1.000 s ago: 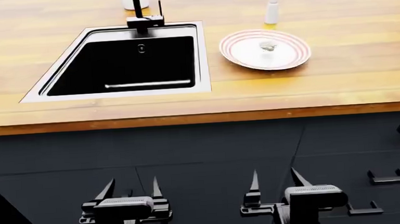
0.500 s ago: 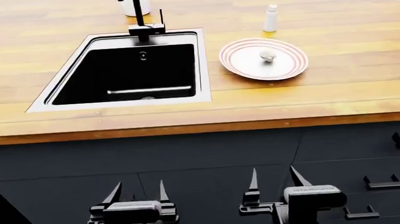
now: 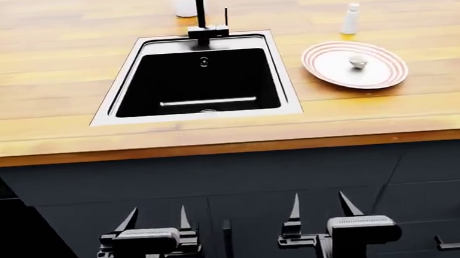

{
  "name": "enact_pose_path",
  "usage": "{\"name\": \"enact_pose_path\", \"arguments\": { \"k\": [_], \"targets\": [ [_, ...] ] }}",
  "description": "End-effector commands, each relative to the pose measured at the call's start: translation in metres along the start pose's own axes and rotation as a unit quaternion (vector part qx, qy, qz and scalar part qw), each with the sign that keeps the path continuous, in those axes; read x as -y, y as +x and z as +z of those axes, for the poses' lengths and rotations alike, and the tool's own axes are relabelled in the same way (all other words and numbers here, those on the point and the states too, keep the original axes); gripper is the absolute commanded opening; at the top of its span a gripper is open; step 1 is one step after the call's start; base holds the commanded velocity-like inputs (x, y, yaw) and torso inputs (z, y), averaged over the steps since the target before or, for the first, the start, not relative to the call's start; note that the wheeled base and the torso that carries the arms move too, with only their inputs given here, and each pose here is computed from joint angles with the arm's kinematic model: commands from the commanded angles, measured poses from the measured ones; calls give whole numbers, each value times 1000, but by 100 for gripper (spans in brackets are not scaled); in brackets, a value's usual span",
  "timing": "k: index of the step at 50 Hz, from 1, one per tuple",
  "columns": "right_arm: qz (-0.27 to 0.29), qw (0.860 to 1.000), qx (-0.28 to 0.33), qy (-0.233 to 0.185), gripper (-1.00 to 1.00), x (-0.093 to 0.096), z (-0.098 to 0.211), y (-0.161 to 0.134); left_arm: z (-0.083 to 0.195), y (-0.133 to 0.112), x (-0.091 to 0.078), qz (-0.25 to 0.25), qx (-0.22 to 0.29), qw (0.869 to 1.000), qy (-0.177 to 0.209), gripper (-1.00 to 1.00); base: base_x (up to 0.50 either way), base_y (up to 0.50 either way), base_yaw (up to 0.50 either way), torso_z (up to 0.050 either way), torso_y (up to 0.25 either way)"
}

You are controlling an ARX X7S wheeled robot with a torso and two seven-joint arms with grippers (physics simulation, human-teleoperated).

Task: Pick the scallop from the counter and place it in the sink. Then turn on the sink faucet.

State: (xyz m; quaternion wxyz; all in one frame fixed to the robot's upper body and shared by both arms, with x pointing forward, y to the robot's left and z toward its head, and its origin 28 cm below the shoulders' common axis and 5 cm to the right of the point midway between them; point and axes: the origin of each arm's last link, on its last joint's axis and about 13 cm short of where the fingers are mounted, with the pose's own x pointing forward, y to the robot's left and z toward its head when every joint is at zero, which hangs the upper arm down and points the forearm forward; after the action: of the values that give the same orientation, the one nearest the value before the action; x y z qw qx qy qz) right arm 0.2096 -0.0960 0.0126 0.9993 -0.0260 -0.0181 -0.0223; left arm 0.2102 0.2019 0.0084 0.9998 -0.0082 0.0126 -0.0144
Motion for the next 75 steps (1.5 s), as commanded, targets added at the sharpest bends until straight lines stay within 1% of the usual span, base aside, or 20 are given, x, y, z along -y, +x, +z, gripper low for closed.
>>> {"name": "enact_pose_path", "arguments": {
  "k": [1, 5, 6, 10, 14, 17, 18, 19, 21, 23, 24, 26, 28, 32, 36, 39, 45, 53, 55, 75],
  "targets": [
    [10, 1000, -16, 7, 100, -1, -3, -2, -2, -1, 1, -5, -7, 1000, -3, 100, 0, 0, 0, -12, 0],
    [3, 1000, -30, 3, 100, -1, 3, -1, 11, -2, 0, 7, -10, 1000, -2, 100, 0, 0, 0, 19, 0],
    [31, 998, -38, 30, 100, 1, 23, 0, 32, -3, -1, 1, -6, 1000, 0, 100, 0, 0, 0, 50, 0],
    [36, 998, -44, 25, 100, 13, 86, 5, 100, -6, -6, -20, 4, 1000, -11, 100, 0, 0, 0, 50, 0],
    [19, 998, -51, -29, 100, 20, 142, 18, 155, -3, -10, -32, 9, 999, 5, 100, 0, 0, 0, 50, 0],
    [21, 998, -49, -24, 100, 21, 158, 24, 171, 1, -11, -36, 10, 999, 11, 100, 0, 0, 0, 50, 0],
    [67, 997, -45, 7, 100, 22, 185, 34, 196, 10, -13, -44, 14, 999, 1, 100, 0, 0, 0, 50, 0],
    [36, 998, -54, -16, 100, 25, 209, 44, 218, 16, -15, -45, 10, 999, 8, 100, 0, 0, 0, 50, 0],
    [20, 998, -58, -14, 100, 27, 237, 65, 247, 30, -20, -37, 18, 999, 19, 100, 0, 0, 0, 50, 0],
    [40, 997, -67, -3, 100, 27, 262, 87, 277, 55, -30, -17, 8, 1000, 21, 100, 0, 0, 0, 50, 0],
    [41, 997, -65, -23, 100, 27, 267, 94, 283, 63, -33, -15, 9, 1000, 23, 100, 0, 0, 0, 50, 0],
    [42, 994, -102, 13, 100, 30, 283, 121, 298, 84, -41, -4, 10, 1000, 22, 100, 0, 0, 0, 50, 0],
    [35, 995, -95, 24, 100, 32, 303, 142, 311, 104, -48, 10, 8, 1000, 21, 100, 0, 0, 0, 50, 0],
    [33, 993, -117, -10, 100, 27, 319, 181, 340, 140, -61, 57, 9, 998, 16, 100, 0, 0, 0, 50, 0],
    [24, 990, -135, -38, 100, 24, 324, 199, 352, 159, -66, 79, 9, 997, 20, 100, 0, 0, 0, 50, 0],
    [19, 989, -144, -33, 100, 26, 330, 207, 358, 176, -71, 102, -1, 995, 24, 100, 0, 0, 0, 50, 0],
    [-16, 989, -133, -65, 100, 19, 323, 222, 360, 196, -67, 121, -16, 992, 24, 100, 0, 0, 0, 50, 0],
    [-27, 988, -136, -69, 100, 20, 316, 223, 350, 198, -75, 128, -25, 991, 10, 100, 9, 0, 0, 50, 0],
    [-24, 988, -134, -76, 100, 19, 315, 224, 347, 198, -75, 152, -31, 988, 23, 100, 500, 0, 0, 0, 0],
    [-36, 986, -138, -82, 100, 21, 311, 224, 341, 198, -79, 164, -40, 985, 33, 100, 500, 0, 0, 0, 0]
  ]
}}
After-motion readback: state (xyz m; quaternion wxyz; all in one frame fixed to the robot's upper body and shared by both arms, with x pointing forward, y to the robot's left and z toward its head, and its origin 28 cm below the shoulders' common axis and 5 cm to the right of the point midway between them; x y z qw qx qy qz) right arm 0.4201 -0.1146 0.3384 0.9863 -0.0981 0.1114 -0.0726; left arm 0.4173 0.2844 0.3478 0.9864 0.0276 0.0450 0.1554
